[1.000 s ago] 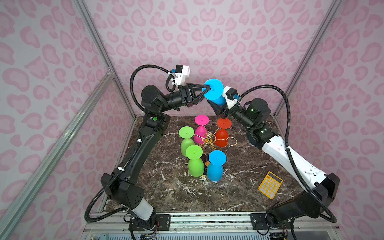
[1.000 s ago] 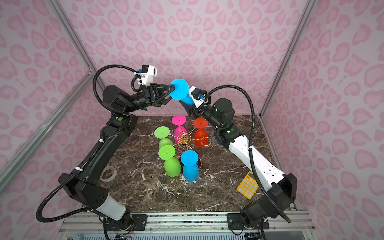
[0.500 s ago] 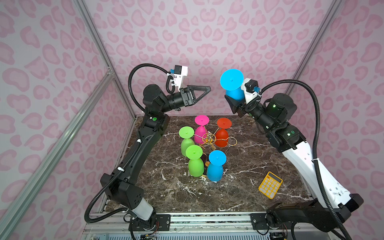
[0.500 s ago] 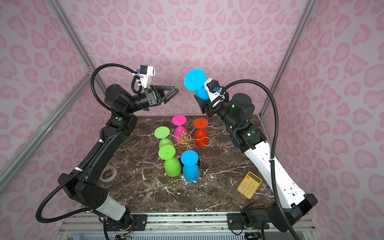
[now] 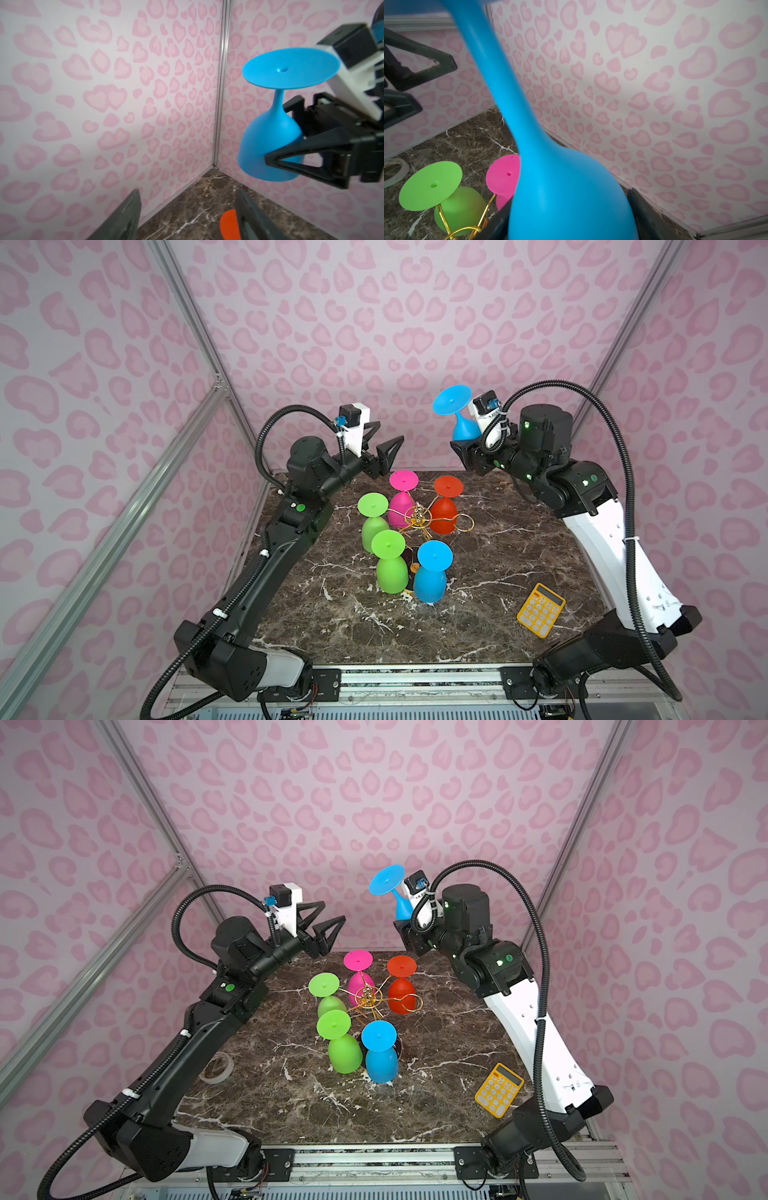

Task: Take the wine glass off the wine glass rack
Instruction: 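Carry the glass toward the left gripper and close the left gripper on its base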

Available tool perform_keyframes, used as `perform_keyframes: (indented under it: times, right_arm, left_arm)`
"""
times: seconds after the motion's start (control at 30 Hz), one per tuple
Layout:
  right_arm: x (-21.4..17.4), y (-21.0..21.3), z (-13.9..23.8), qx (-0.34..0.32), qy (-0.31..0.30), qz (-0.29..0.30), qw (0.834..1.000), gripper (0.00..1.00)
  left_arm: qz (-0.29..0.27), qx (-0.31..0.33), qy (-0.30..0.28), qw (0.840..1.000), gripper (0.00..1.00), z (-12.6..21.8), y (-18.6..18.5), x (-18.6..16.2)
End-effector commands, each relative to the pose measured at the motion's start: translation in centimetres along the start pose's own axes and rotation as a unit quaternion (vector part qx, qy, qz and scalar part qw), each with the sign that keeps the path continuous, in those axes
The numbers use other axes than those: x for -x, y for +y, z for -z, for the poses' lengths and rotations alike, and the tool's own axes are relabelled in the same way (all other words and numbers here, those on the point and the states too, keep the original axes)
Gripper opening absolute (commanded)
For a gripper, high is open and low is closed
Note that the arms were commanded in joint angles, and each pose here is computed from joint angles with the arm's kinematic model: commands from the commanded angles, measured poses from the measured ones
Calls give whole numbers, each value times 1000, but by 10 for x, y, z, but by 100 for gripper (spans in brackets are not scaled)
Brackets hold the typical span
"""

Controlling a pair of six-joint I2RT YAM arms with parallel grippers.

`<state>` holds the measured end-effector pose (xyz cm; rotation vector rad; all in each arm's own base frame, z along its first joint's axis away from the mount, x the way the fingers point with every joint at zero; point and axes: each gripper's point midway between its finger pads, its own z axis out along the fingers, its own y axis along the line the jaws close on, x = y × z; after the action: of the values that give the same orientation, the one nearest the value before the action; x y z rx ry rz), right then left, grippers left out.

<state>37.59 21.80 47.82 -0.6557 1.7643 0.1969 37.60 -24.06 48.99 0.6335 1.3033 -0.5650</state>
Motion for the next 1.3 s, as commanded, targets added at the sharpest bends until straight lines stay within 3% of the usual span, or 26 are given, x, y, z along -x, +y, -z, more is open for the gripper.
perform_keyframes:
  times: [0.0,0.13,0.27,0.57,0.83,1.27]
  right_arm:
    - [-19,3,-3,-7,52,2,999,71]
    - [-23,12,-7,0,73,9,997,71]
    - [-29,26,-10,9,89,21,996,72]
    - [-33,46,-20,27,106,32,993,72]
    - [-32,63,-28,49,109,38,992,72]
    - [-37,74,-34,62,118,32,991,72]
  left_arm:
    - [-180,24,-39,983,69,1,1,20]
    - [-236,29,-63,969,63,4,-2,33]
    - [-307,-4,-86,948,58,8,-20,35]
    - [-371,-49,-96,922,48,10,-42,27]
    - [-381,-43,-94,919,44,7,-44,24]
    - [-382,-28,-95,919,23,4,-42,25]
